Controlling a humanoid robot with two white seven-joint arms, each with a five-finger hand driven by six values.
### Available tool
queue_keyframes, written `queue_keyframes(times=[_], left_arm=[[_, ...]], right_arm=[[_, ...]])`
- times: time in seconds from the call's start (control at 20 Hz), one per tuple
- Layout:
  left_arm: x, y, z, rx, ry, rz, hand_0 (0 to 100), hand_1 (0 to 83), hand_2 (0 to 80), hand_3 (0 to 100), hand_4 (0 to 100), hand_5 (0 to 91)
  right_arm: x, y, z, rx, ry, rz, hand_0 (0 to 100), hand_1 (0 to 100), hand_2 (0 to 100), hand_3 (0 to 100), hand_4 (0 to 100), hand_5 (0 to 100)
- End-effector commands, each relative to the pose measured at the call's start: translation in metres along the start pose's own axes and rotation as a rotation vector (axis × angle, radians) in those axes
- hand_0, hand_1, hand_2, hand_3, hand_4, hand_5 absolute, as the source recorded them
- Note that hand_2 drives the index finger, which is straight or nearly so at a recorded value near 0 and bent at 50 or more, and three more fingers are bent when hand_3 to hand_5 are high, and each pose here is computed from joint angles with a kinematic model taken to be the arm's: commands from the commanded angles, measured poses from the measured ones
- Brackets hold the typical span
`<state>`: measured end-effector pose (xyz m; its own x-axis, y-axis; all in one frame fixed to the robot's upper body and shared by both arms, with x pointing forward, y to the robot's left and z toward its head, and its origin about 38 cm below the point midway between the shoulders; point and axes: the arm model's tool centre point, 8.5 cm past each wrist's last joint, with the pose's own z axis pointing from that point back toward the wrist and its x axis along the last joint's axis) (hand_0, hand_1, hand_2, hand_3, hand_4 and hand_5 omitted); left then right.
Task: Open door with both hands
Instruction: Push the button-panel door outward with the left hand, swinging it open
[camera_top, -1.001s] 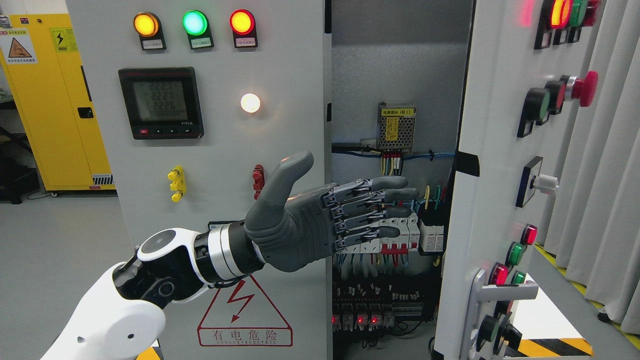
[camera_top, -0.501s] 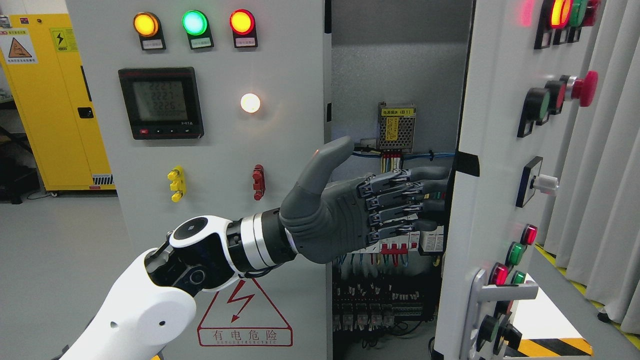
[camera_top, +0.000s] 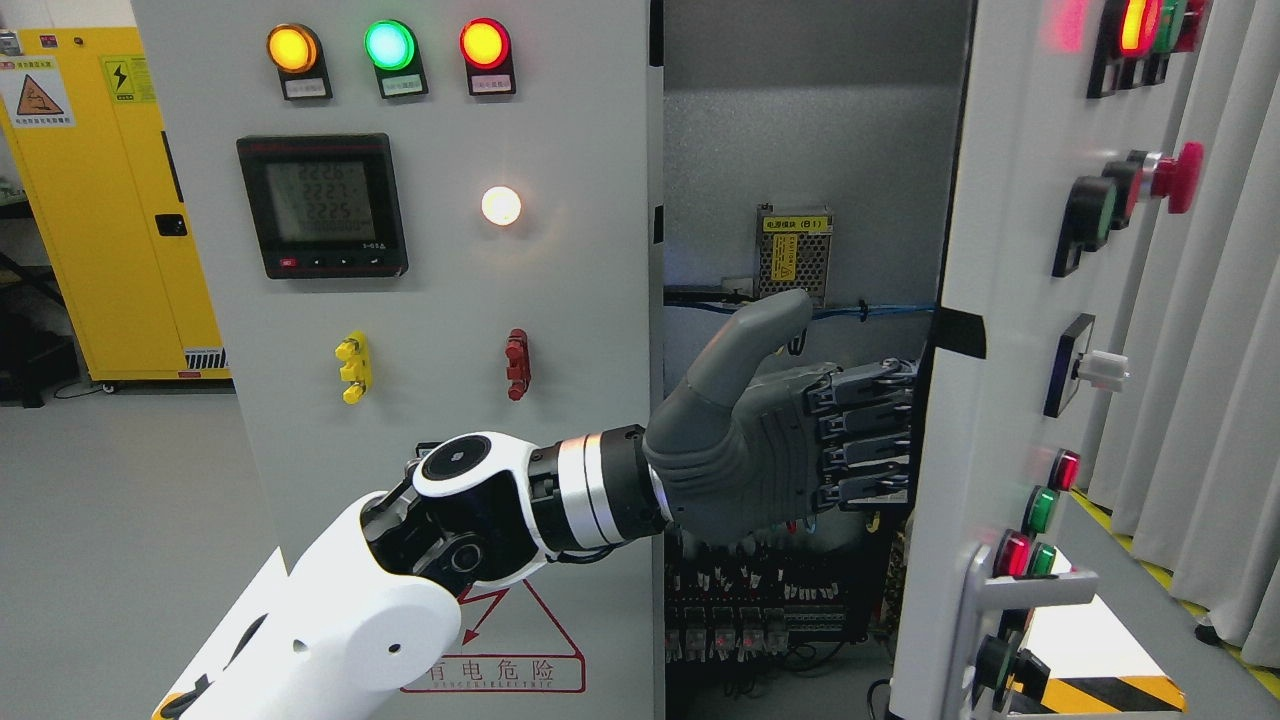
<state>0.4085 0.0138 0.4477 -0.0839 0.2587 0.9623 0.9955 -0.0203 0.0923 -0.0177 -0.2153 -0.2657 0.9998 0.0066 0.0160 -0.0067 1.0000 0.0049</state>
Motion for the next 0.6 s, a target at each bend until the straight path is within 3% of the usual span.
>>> queue_keyframes(times=[0.0,0.3,0.55], left_arm=[[-0.005,-0.015,-0.031,-0.056,-0.016,0.017,0,0.0,0.0,0,0,0.0],[-0.005,-0.027,-0.047,-0.083,-0.03,0.018,0,0.0,0.0,0,0,0.0],[-0.005,-0.031,-0.063,-0.02,-0.047,0.026,0,0.0,0.0,0,0,0.0]], right_arm=[[0.0,0.0,0.0,0.0,0.0,0.0,24,0,0,0,0,0],[0.0,0.0,0.0,0.0,0.0,0.0,24,0,0,0,0,0],[0.0,-0.001,0.0,-0.002,0.0,0.0,24,0,0,0,0,0]])
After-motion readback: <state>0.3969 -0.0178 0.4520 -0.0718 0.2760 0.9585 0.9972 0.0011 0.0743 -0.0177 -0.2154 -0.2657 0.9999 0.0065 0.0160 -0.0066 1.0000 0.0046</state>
